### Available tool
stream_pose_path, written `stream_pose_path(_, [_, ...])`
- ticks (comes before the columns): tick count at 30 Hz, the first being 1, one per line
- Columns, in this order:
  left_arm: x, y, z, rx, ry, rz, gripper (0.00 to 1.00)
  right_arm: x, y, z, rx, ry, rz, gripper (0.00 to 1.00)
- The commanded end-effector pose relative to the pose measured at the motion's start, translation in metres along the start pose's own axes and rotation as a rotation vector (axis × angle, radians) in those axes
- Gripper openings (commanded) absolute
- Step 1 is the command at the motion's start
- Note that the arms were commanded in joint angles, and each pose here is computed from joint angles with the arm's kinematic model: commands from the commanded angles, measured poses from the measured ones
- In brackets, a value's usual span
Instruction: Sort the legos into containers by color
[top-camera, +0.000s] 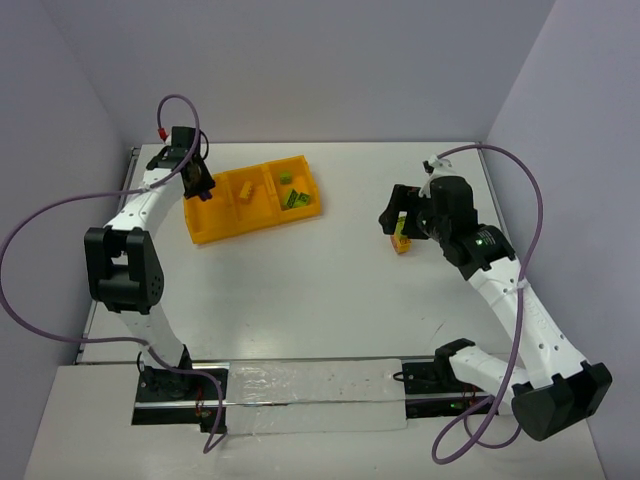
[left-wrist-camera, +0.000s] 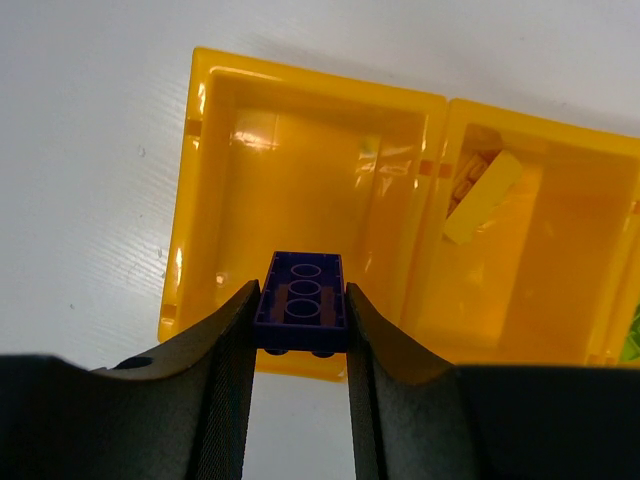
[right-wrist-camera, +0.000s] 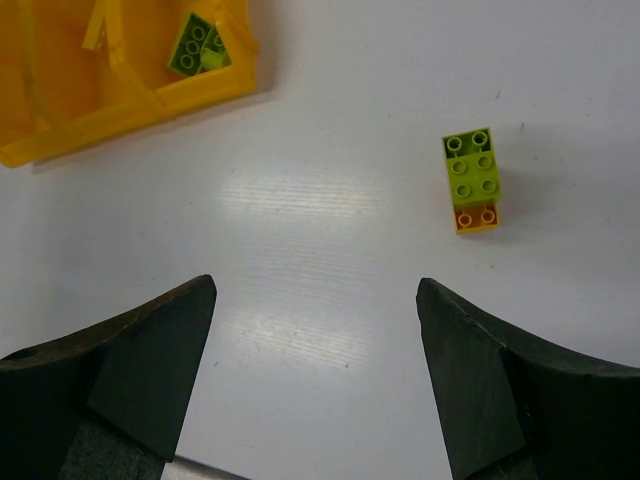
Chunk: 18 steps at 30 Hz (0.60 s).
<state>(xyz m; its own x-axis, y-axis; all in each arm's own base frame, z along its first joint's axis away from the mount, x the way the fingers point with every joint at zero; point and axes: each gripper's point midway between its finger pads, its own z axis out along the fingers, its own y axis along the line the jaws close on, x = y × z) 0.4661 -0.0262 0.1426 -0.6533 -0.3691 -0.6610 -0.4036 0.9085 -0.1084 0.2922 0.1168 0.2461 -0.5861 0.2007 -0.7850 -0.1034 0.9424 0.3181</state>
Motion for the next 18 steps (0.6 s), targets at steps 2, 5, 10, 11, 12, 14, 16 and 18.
stream_pose_path(2, [-0.004,0.002,0.003,-0.016,-0.029,-0.029,0.49,-0.011,-0.019,0.003,0.117,-0.029,0.032,0.89])
stream_pose_path(5, [-0.011,-0.001,-0.003,-0.004,-0.042,-0.032,0.69,-0.011,-0.027,0.007,0.163,-0.019,0.032,0.89])
stream_pose_path(10, [-0.036,-0.015,-0.038,0.058,-0.095,-0.024,0.78,-0.008,-0.043,0.014,0.249,0.006,0.020,0.89])
stream_pose_path(11, [-0.043,-0.022,-0.050,0.084,-0.119,-0.014,0.83,-0.007,-0.046,0.016,0.264,0.008,0.016,0.89])
stream_pose_path(12, [-0.049,-0.029,-0.063,0.110,-0.143,-0.005,0.88,-0.007,-0.049,0.017,0.280,0.010,0.013,0.89])
stream_pose_path(14, [-0.055,-0.044,-0.089,0.166,-0.190,0.016,0.88,-0.002,-0.055,0.026,0.307,0.037,0.005,0.89])
stream_pose_path(16, [-0.058,-0.057,-0.109,0.224,-0.230,0.027,0.93,0.001,-0.058,0.032,0.327,0.051,0.003,0.89])
stream_pose_path(18, [-0.061,-0.075,-0.132,0.323,-0.259,0.037,0.99,0.004,-0.061,0.040,0.338,0.071,0.001,0.90])
